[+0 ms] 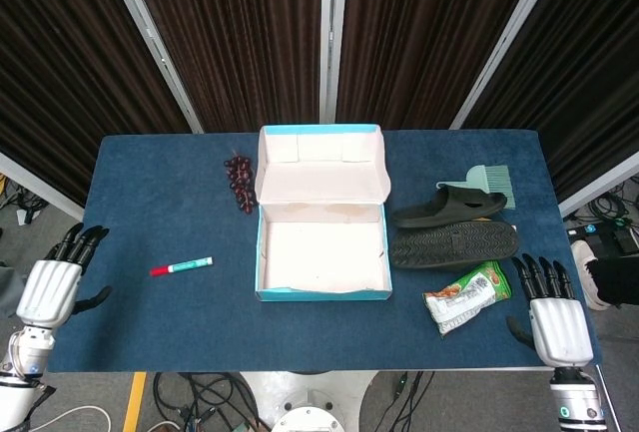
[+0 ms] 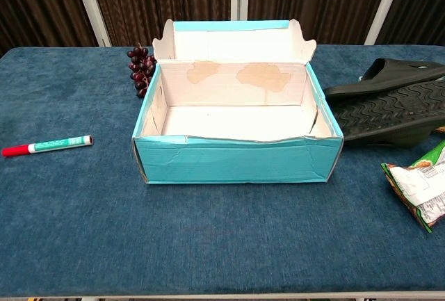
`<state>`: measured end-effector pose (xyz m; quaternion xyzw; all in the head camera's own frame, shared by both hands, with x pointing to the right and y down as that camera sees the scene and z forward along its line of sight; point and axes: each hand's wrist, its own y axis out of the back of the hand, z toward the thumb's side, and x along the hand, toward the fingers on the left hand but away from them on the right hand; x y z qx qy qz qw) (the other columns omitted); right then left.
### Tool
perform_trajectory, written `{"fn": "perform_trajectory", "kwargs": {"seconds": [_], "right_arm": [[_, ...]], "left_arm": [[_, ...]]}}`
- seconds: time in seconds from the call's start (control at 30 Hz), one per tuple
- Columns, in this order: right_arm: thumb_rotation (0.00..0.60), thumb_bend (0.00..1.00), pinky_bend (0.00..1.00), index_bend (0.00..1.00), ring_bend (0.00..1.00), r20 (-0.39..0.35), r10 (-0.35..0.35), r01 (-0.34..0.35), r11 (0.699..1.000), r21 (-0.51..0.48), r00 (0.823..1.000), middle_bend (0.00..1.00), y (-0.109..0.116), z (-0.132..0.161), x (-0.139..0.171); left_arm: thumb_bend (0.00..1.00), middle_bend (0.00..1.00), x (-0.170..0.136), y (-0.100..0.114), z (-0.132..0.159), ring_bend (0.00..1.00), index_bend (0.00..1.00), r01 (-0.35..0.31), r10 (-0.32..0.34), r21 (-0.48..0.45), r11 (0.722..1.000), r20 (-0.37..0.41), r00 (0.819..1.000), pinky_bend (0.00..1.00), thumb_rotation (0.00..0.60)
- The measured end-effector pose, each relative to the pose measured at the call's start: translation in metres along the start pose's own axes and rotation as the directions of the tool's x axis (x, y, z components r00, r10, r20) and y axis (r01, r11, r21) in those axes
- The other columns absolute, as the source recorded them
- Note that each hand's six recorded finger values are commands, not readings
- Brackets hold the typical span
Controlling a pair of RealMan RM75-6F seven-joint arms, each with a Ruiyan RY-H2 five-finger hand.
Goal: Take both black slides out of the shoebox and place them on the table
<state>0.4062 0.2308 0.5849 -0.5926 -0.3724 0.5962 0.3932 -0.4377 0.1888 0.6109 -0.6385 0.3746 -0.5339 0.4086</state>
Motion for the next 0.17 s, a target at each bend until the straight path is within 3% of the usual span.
{"fn": "perform_trajectory", "kwargs": {"seconds": [0.17], "right_arm": [[0.600, 0.14, 0.00, 0.00, 0.00, -0.023, -0.021, 0.021, 1.000, -0.008, 1.000, 0.03, -0.0015, 0.0035, -0.0040]], "left_arm": [[0.19, 0.11, -0.0032, -0.0033, -0.0024, 0.03, 0.09, 0.009, -0.009, -0.003, 1.000, -0.007, 1.000, 0.29, 0.600]]}}
